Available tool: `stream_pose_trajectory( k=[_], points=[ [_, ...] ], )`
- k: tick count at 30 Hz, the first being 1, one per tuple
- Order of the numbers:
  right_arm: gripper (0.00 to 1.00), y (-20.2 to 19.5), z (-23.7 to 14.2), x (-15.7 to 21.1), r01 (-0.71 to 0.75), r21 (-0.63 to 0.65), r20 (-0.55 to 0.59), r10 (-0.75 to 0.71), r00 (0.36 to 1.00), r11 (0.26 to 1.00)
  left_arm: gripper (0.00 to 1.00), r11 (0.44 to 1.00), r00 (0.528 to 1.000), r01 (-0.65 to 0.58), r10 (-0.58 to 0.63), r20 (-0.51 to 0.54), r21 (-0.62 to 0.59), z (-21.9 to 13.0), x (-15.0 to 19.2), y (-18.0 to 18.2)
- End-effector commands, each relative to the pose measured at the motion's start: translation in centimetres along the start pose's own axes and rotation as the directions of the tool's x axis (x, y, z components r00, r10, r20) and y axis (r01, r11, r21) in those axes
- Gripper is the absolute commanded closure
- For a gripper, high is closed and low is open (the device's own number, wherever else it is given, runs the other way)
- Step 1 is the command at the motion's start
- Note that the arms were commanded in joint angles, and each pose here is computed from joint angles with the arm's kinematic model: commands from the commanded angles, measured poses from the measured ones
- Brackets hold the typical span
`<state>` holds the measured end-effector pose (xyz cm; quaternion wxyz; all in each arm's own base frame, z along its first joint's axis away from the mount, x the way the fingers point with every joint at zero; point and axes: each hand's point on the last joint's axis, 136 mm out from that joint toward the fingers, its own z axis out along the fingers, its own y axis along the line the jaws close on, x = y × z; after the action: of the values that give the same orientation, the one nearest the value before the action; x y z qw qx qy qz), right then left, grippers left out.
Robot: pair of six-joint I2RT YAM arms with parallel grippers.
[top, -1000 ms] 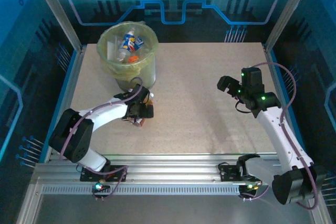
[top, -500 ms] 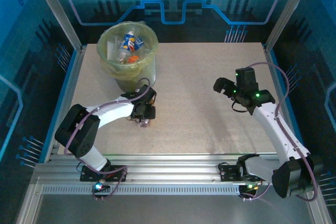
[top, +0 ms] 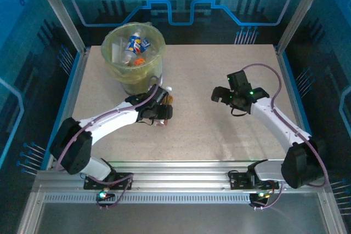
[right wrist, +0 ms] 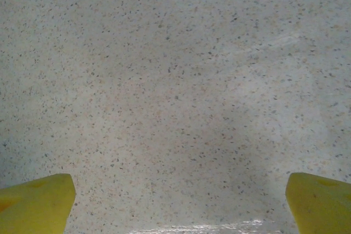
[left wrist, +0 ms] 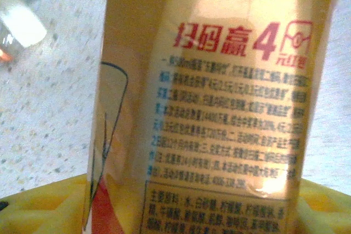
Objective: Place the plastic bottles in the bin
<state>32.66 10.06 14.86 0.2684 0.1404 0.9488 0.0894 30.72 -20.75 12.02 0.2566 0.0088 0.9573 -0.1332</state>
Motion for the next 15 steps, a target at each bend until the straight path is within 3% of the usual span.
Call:
stream_pose_trajectory(
  k=[1, 6, 11, 15],
  points=[
    [0.00, 1.2, -0.2, -0.5, 0.044, 0.013, 0.010, -0.044, 0.999, 0.999, 0.45, 0.988, 0.987, -0.020, -0.005, 0.164, 0.154, -4.7, -4.6, -3.8],
    [0.00, 2.6, 0.4, -0.2, 0.097, 0.032, -0.008, -0.096, 0.995, 0.995, 0.46, 0.972, 0.927, -0.134, 0.054, 0.371, 0.194, -11.0, -10.2, -6.2],
    [0.00, 4.0, 0.9, 0.1, 0.138, 0.028, -0.028, -0.138, 0.990, 0.990, 0.46, 0.960, 0.824, -0.260, 0.166, 0.542, 0.101, -17.0, -16.3, -6.7],
    [0.00, 4.9, 1.2, 0.5, 0.156, 0.016, -0.040, -0.155, 0.987, 0.988, 0.46, 0.960, 0.774, -0.279, 0.210, 0.597, 0.024, -19.5, -20.8, -5.0]
  ],
)
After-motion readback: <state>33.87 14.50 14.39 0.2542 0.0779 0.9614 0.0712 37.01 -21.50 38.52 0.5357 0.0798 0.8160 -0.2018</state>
